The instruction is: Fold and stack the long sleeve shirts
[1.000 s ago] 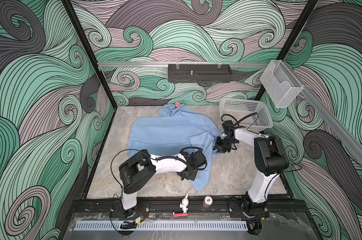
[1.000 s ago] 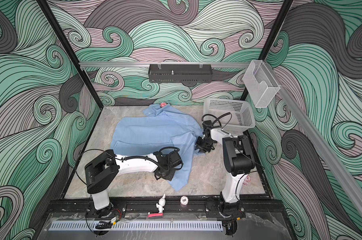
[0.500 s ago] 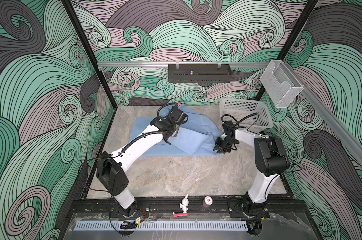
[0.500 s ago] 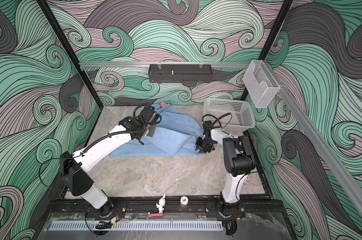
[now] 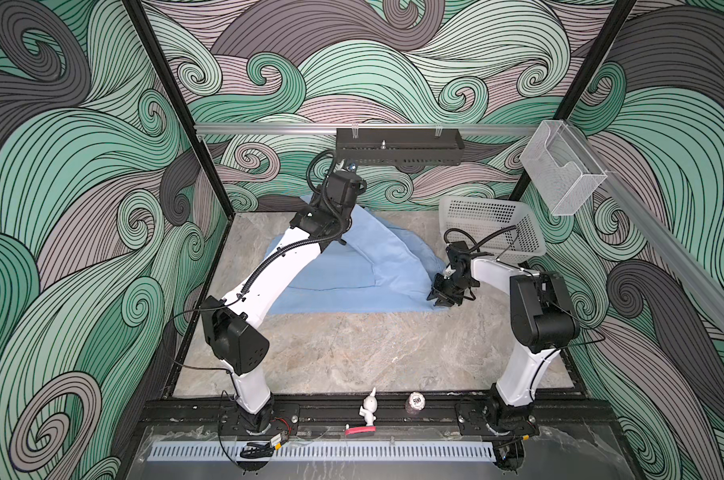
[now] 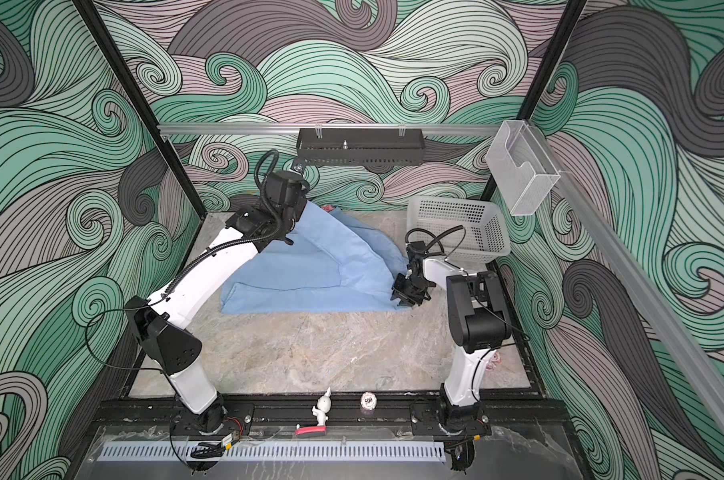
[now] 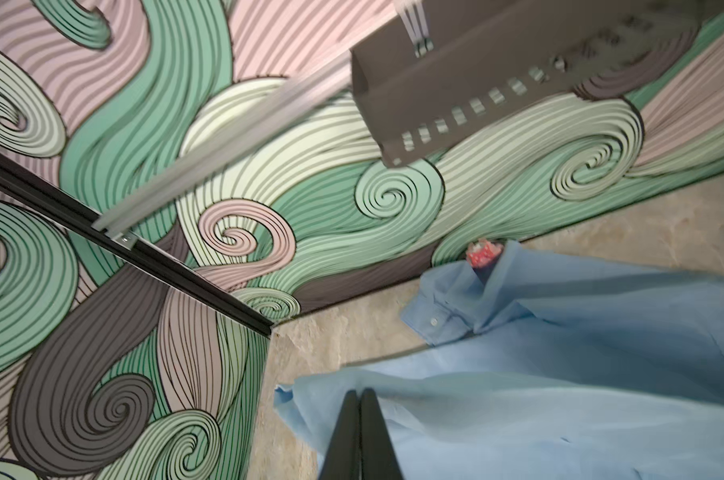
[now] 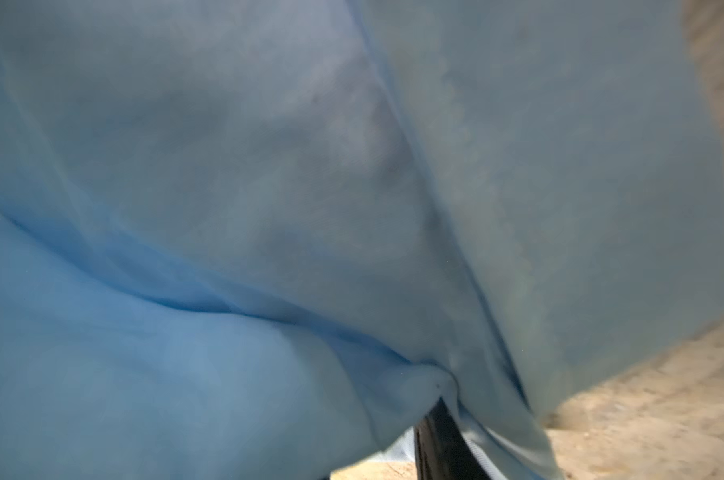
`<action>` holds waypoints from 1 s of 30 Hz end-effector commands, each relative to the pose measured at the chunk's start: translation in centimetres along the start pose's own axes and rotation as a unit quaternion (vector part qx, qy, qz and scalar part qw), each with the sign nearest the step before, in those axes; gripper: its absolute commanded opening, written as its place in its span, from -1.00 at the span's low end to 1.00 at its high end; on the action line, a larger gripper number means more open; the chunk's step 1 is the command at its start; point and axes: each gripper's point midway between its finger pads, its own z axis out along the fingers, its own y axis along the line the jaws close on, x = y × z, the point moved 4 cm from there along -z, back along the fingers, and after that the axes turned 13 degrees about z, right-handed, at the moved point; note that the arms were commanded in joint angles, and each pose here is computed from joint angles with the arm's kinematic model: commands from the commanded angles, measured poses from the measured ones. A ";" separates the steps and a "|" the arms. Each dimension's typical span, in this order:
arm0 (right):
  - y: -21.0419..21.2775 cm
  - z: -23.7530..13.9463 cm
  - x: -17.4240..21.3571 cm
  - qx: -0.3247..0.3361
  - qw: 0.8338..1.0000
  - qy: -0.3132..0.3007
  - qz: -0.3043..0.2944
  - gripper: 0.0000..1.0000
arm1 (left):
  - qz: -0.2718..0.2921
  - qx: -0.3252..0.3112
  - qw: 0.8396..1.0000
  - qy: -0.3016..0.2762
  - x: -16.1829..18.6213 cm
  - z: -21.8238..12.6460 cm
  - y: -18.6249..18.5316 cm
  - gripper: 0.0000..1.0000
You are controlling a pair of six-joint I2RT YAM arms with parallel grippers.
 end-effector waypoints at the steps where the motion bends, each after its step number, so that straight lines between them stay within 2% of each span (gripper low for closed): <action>1: -2.1 0.2 -0.4 0.033 0.999 -0.008 0.025 -0.30 | -0.010 -0.031 0.999 -0.023 -1.6 0.1 2.5 -1.00; 4: -1.8 0.0 -0.6 0.023 0.999 -0.009 0.026 -0.32 | -0.015 -0.023 0.999 -0.021 -1.2 0.3 2.2 -1.00; 8: -1.5 -0.1 -0.5 0.013 1.000 -0.003 0.028 -0.43 | -0.023 -0.025 0.999 -0.010 0.3 0.4 1.8 -1.00; 16: -1.4 0.4 0.0 -0.007 0.999 0.013 0.044 -0.71 | -0.092 -0.039 0.994 0.044 7.5 0.7 2.6 -1.00; 19: -1.3 0.7 0.3 -0.016 0.998 0.022 0.050 -0.75 | -0.103 -0.040 0.993 0.051 9.3 0.6 2.2 -1.00; 22: -1.4 0.9 0.4 -0.023 0.998 0.030 0.059 -0.76 | -0.110 -0.046 0.991 0.055 10.2 0.2 2.4 -1.00; 30: -2.8 1.3 -0.4 -0.038 0.991 0.033 0.121 -0.78 | -0.142 -0.052 0.988 0.013 9.9 -2.0 4.7 -1.00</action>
